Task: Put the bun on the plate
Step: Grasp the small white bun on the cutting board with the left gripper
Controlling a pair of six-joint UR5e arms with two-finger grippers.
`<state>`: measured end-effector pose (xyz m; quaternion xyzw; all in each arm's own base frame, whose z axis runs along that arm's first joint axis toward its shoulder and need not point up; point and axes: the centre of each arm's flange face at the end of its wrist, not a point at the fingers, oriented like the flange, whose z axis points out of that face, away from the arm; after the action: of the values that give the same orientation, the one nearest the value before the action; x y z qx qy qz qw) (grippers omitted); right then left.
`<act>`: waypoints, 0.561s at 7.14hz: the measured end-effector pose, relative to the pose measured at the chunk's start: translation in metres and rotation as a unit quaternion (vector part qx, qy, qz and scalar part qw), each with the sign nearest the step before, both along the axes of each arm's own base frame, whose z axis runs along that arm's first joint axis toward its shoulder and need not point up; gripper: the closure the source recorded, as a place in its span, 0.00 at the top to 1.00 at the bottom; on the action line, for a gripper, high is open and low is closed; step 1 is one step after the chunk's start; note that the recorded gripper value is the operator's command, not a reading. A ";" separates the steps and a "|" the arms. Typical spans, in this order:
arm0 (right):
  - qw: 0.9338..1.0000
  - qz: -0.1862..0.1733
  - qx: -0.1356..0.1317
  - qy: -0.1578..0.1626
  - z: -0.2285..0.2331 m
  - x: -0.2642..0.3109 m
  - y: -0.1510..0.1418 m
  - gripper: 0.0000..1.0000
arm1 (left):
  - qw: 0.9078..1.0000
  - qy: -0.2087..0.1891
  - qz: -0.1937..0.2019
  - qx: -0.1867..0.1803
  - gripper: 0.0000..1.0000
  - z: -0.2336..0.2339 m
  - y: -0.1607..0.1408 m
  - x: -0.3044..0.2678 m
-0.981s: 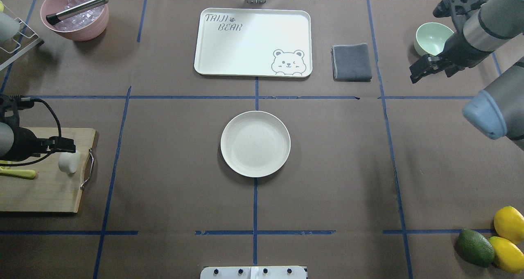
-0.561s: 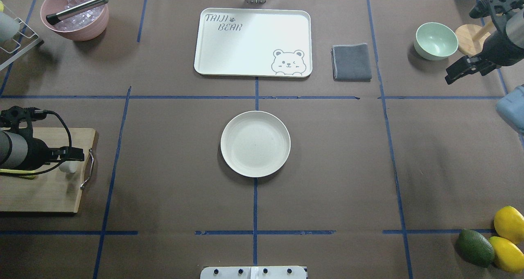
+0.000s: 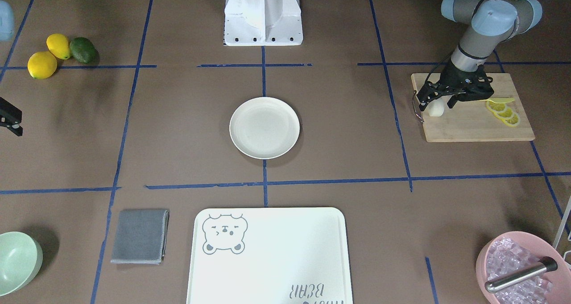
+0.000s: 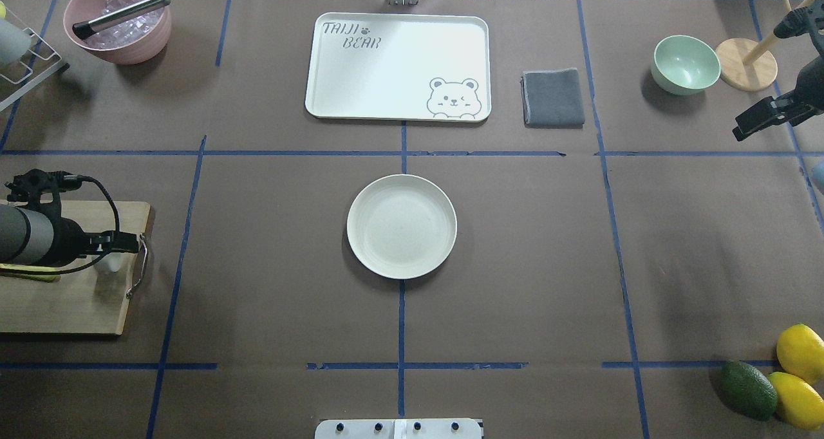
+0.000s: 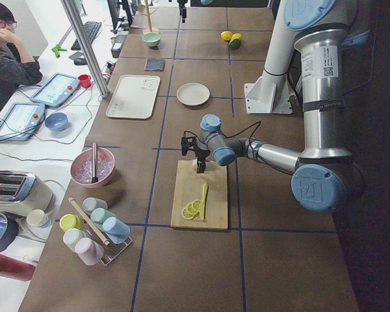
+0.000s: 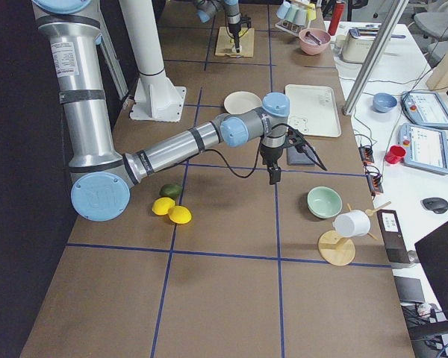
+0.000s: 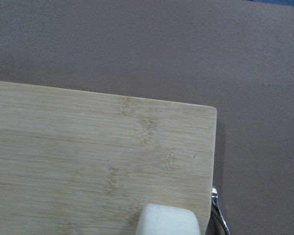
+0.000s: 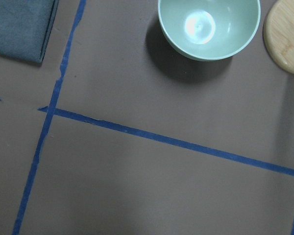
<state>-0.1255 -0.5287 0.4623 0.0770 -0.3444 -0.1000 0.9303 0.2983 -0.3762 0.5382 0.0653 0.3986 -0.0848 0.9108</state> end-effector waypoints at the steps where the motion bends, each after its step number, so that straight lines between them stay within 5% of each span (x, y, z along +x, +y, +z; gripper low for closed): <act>1: 1.000 0.000 -0.001 0.000 0.001 0.001 0.001 1.00 | 1.000 0.000 0.000 0.000 0.95 0.000 0.000 0.000; 4: 1.000 0.001 -0.001 0.001 0.002 0.001 0.001 1.00 | 1.000 0.001 0.002 0.001 0.91 -0.003 0.003 -0.003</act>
<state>-0.1244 -0.5280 0.4640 0.0763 -0.3436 -0.0991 0.9308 0.2956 -0.3730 0.5350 0.0656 0.4002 -0.0824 0.9104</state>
